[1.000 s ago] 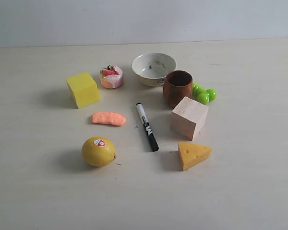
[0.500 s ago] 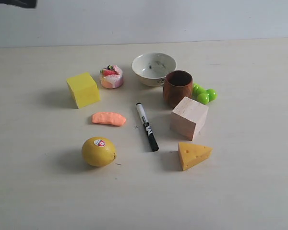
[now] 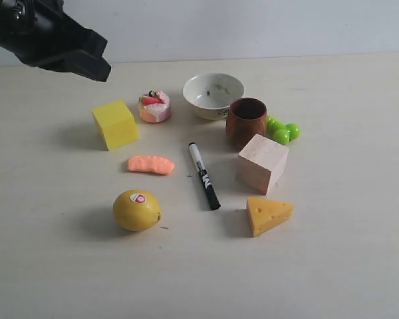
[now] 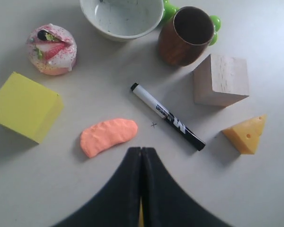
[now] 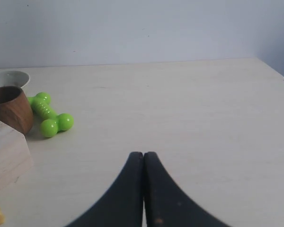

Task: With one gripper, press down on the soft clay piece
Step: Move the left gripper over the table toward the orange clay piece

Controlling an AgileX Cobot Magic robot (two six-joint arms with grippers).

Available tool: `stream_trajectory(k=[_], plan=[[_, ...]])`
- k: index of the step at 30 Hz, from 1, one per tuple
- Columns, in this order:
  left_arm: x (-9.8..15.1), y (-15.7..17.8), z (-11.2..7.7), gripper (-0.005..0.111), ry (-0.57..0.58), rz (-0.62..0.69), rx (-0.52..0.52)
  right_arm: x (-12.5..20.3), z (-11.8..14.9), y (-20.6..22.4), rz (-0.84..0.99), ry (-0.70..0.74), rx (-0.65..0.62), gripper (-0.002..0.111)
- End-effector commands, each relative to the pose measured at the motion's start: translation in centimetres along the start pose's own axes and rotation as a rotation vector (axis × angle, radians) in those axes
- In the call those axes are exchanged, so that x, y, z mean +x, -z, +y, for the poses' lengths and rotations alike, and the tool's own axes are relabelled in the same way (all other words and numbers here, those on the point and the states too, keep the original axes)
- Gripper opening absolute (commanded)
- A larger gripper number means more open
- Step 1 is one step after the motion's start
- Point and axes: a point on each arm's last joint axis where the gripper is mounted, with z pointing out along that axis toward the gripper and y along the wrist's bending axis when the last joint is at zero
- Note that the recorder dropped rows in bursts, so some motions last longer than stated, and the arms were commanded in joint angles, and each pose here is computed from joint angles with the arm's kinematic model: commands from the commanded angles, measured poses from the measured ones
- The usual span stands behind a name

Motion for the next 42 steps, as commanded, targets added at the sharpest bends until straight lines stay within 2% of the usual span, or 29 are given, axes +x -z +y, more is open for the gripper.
stream_trajectory(k=[1, 10, 13, 16, 20, 26, 30, 37, 42], plan=[[-0.4, -0.2, 0.0, 0.000, 0.006, -0.021, 0.004, 0.0, 0.0, 0.0, -0.015, 0.008, 0.000, 0.000], [-1.1, -0.2, 0.1, 0.000, -0.002, -0.098, -0.011, 0.0, 0.0, 0.0, -0.015, 0.008, 0.000, 0.000], [-1.7, -0.2, -0.1, 0.000, -0.051, -0.165, 0.018, 0.0, 0.0, 0.0, -0.015, 0.008, 0.000, 0.000], [-2.3, -0.4, -0.3, 0.000, -0.004, -0.198, 0.055, 0.0, 0.0, 0.0, -0.015, 0.008, 0.000, 0.000], [-3.0, -1.9, -0.9, 0.000, -0.030, -0.064, 0.081, 0.0, 0.0, 0.0, -0.015, 0.008, 0.000, 0.000], [-4.0, -5.0, -2.2, 0.000, -0.044, 0.078, -0.064, 0.0, 0.0, 0.0, -0.015, 0.008, 0.000, 0.000], [-4.4, -7.1, -3.1, 0.000, -0.012, 0.154, -0.121, 0.0, 0.0, 0.0, -0.015, 0.008, 0.000, 0.000], [-4.6, -11.7, -1.8, 0.000, 0.032, 0.354, -0.176, 0.0, 0.0, 0.0, -0.015, 0.008, 0.000, 0.000], [-4.4, -14.0, -0.8, 0.000, 0.064, 0.429, -0.227, 0.0, 0.0, 0.0, -0.015, 0.008, 0.000, 0.000]])
